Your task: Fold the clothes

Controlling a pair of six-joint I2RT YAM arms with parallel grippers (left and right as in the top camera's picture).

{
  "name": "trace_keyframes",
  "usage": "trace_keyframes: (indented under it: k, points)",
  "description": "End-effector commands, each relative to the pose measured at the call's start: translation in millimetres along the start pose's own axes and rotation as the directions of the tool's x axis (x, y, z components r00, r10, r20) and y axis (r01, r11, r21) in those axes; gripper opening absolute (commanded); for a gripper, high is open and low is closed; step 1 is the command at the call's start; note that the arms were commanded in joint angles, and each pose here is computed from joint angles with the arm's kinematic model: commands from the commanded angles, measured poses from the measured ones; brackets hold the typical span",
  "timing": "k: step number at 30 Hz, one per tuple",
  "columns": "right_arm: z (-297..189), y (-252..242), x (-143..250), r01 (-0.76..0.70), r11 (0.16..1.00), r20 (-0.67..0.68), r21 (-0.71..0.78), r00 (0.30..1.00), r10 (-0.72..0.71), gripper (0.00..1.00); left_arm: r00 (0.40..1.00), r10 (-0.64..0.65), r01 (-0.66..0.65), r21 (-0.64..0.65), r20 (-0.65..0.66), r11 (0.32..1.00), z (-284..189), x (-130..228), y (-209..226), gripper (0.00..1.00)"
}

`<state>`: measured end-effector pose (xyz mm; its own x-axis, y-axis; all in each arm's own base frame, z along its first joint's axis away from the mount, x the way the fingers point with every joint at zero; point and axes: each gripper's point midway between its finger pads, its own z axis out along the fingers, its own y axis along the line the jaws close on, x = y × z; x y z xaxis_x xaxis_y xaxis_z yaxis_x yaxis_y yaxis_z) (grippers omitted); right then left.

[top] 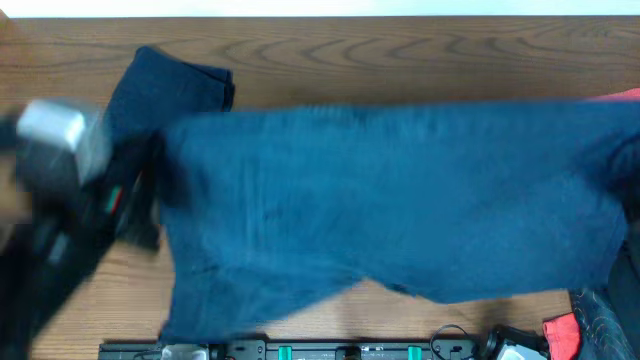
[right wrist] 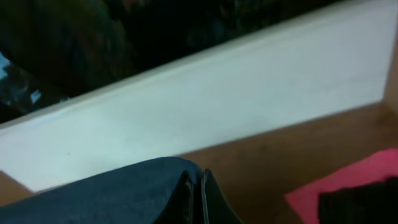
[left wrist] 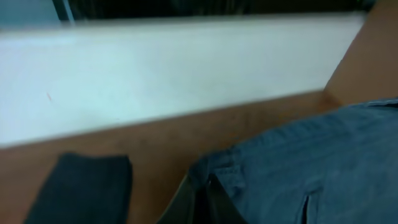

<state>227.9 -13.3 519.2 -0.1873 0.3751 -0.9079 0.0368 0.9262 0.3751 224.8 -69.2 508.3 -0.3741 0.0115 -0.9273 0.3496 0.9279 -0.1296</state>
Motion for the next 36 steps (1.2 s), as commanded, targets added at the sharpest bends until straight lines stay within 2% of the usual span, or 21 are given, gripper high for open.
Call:
trace_keyframes:
  k: [1, 6, 10, 11, 12, 13, 14, 18, 21, 24, 27, 32, 36]
  points:
    - [69.5, -39.0, 19.0, -0.065, 0.994, -0.145, 0.092, 0.986, 0.078, 0.01, 0.985, -0.046, 0.032, -0.088, -0.167, 0.996, 79.4, 16.1, 42.6, 0.06]
    - [178.7, -62.8, 63.7, -0.126, 0.99, -0.354, 0.056, 0.925, 0.138, 0.01, 0.949, -0.075, 0.051, -0.084, -0.307, 0.995, 190.1, 40.8, 79.3, 0.06]
    - [268.1, -82.4, 113.1, -0.155, 0.987, -0.462, 0.037, 0.873, 0.154, 0.01, 0.913, -0.104, 0.074, -0.091, -0.394, 0.993, 279.8, 79.2, 110.3, 0.07]
    - [290.1, -85.4, 125.7, -0.161, 0.987, -0.477, 0.02, 0.866, 0.151, 0.06, 0.905, -0.111, 0.079, -0.093, -0.411, 0.993, 304.4, 92.1, 118.9, 0.15]
    - [306.8, -88.1, 135.7, -0.156, 0.988, -0.486, 0.002, 0.863, 0.138, 0.22, 0.897, -0.116, 0.083, -0.095, -0.426, 0.992, 322.0, 103.4, 125.0, 0.28]
    - [320.2, -91.2, 146.0, -0.15, 0.989, -0.498, -0.016, 0.858, 0.122, 0.38, 0.889, -0.122, 0.088, -0.097, -0.442, 0.991, 336.3, 114.5, 130.2, 0.36]
    - [332.2, -95.0, 159.1, -0.16, 0.987, -0.52, -0.03, 0.845, 0.121, 0.51, 0.878, -0.13, 0.094, -0.101, -0.461, 0.99, 346.6, 125.6, 134.5, 0.49]
    - [331.6, -111.3, 179.7, -0.149, 0.988, -0.58, -0.032, 0.808, 0.103, 0.64, 0.851, -0.152, 0.105, -0.121, -0.502, 0.987, 342.5, 138.4, 140.0, 0.65]
    - [315.2, -123.4, 184.2, -0.131, 0.991, -0.618, -0.011, 0.78, 0.096, 0.67, 0.842, -0.167, 0.113, -0.134, -0.514, 0.985, 317.4, 131.6, 137.6, 0.7]
    - [290.7, -130.2, 199.2, -0.131, 0.991, -0.693, 0.023, 0.713, 0.11, 0.68, 0.807, -0.168, 0.108, -0.137, -0.566, 0.985, 287.0, 135.6, 130.0, 0.78]
    - [263.1, -130.6, 225.6, -0.128, 0.99, -0.79, 0.052, 0.601, 0.119, 0.68, 0.729, -0.182, 0.11, -0.15, -0.66, 0.983, 261.3, 156.7, 123.0, 0.8]
    - [227.8, -140.3, 276.0, -0.065, 0.985, -0.893, 0.163, 0.415, 0.175, 0.68, 0.543, -0.236, 0.103, -0.215, -0.806, 0.971, 233.5, 205.5, 123.8, 0.8]
    - [218.4, -140.7, 315.7, -0.045, 0.983, -0.927, 0.177, 0.329, 0.182, 0.61, 0.457, -0.257, 0.122, -0.227, -0.851, 0.966, 233.8, 241.2, 123.3, 0.8]
